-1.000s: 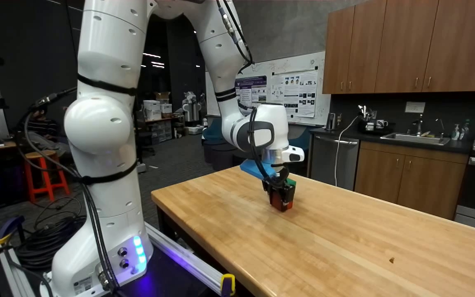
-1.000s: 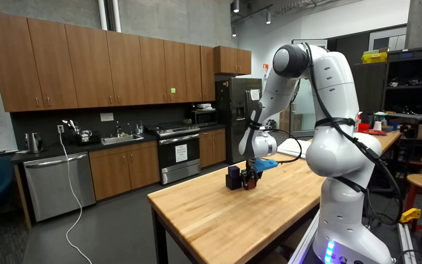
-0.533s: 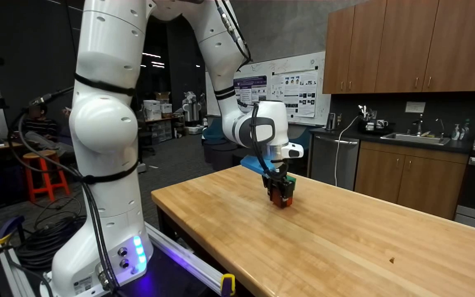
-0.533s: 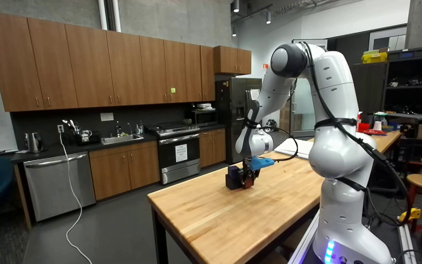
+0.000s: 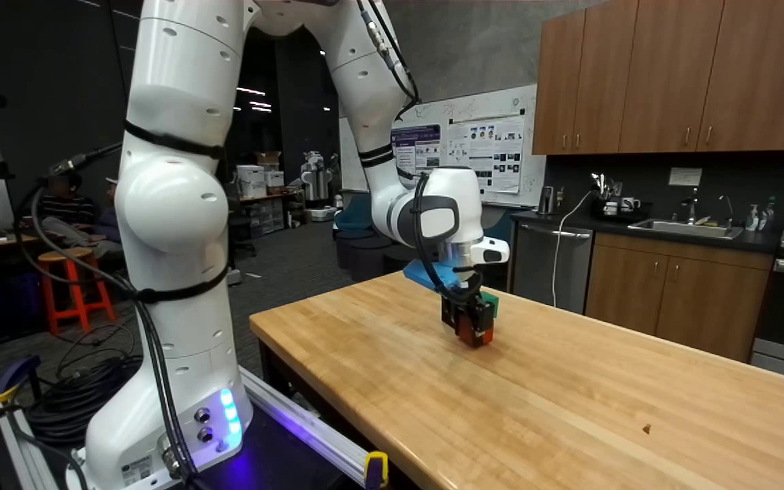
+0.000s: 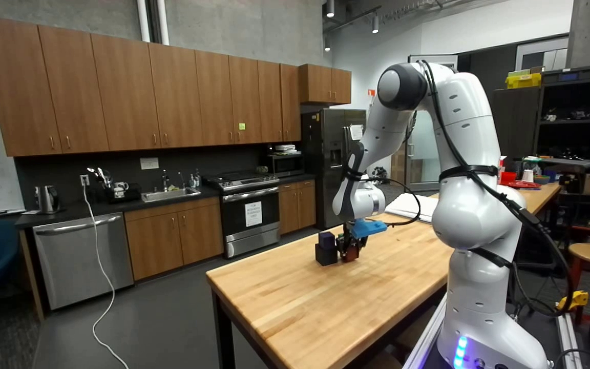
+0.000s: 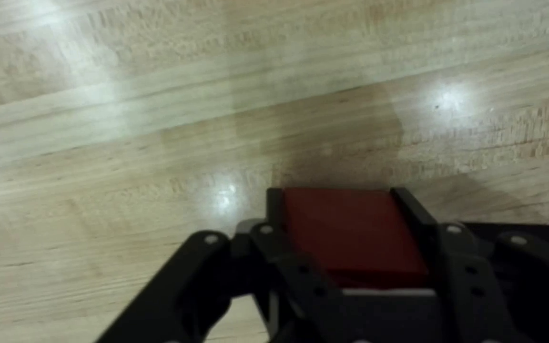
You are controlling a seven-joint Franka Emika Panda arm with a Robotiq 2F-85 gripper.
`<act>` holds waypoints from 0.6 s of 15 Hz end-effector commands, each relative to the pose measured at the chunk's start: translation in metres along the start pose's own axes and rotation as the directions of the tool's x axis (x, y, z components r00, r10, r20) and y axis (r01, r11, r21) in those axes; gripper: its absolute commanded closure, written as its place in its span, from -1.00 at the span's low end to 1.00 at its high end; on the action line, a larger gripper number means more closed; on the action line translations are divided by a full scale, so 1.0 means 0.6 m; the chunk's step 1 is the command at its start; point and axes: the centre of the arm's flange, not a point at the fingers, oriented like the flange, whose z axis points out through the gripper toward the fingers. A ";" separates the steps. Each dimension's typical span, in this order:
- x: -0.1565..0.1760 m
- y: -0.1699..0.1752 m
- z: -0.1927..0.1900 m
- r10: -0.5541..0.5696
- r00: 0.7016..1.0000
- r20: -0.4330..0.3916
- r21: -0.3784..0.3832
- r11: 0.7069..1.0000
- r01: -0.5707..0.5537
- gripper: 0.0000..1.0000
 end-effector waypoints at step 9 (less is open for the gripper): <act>0.038 0.013 -0.039 0.048 0.995 -0.083 -0.016 0.999 -0.049 0.39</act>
